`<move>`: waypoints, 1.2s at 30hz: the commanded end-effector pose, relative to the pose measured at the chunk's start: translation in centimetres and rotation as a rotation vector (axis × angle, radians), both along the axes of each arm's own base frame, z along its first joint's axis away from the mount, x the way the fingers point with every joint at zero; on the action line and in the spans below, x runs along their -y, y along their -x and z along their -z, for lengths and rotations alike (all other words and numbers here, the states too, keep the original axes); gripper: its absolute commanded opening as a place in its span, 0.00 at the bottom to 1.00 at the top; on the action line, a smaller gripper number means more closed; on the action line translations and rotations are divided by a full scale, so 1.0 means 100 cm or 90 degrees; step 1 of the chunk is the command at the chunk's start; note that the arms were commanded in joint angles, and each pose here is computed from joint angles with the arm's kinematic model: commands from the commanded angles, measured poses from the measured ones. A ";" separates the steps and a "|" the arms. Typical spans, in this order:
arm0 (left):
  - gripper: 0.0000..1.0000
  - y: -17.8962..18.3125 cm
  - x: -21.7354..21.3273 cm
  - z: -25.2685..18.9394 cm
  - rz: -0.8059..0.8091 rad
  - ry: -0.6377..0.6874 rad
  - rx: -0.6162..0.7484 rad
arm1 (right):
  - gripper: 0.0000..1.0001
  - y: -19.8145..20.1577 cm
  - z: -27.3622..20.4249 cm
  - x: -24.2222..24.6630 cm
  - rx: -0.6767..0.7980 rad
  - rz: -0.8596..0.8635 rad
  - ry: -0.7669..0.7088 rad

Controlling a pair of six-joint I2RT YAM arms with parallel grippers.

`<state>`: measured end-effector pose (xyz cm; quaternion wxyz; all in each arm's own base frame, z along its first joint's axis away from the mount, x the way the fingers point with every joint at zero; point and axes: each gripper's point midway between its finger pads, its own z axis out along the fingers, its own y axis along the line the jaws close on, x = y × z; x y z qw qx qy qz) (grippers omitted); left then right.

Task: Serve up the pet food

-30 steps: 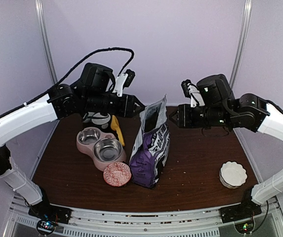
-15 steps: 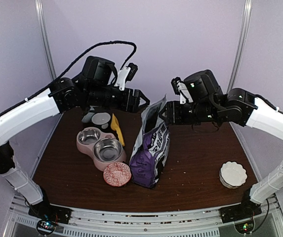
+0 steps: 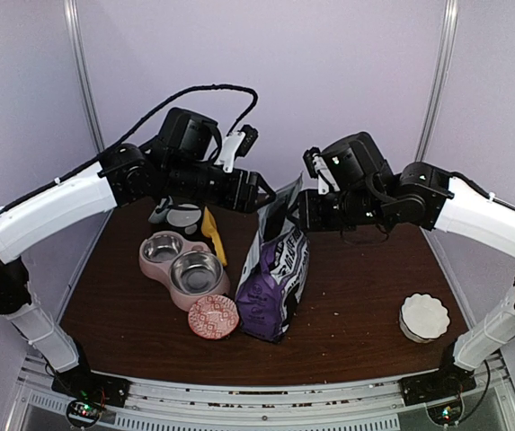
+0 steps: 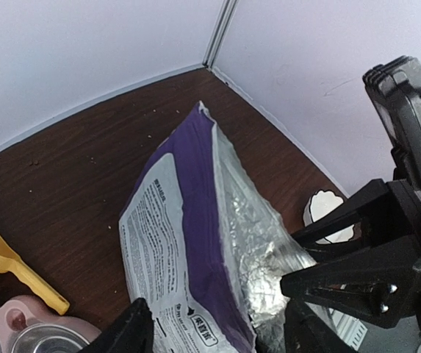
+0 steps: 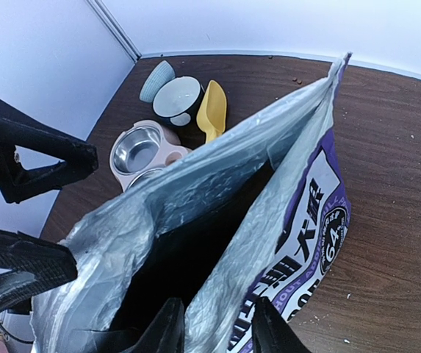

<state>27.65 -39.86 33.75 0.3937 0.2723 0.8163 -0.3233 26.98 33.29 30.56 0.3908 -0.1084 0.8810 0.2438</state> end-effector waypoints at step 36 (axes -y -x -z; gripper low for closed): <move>0.00 0.022 0.029 -0.030 -0.030 0.108 0.023 | 0.00 -0.036 -0.036 0.127 0.086 0.132 0.160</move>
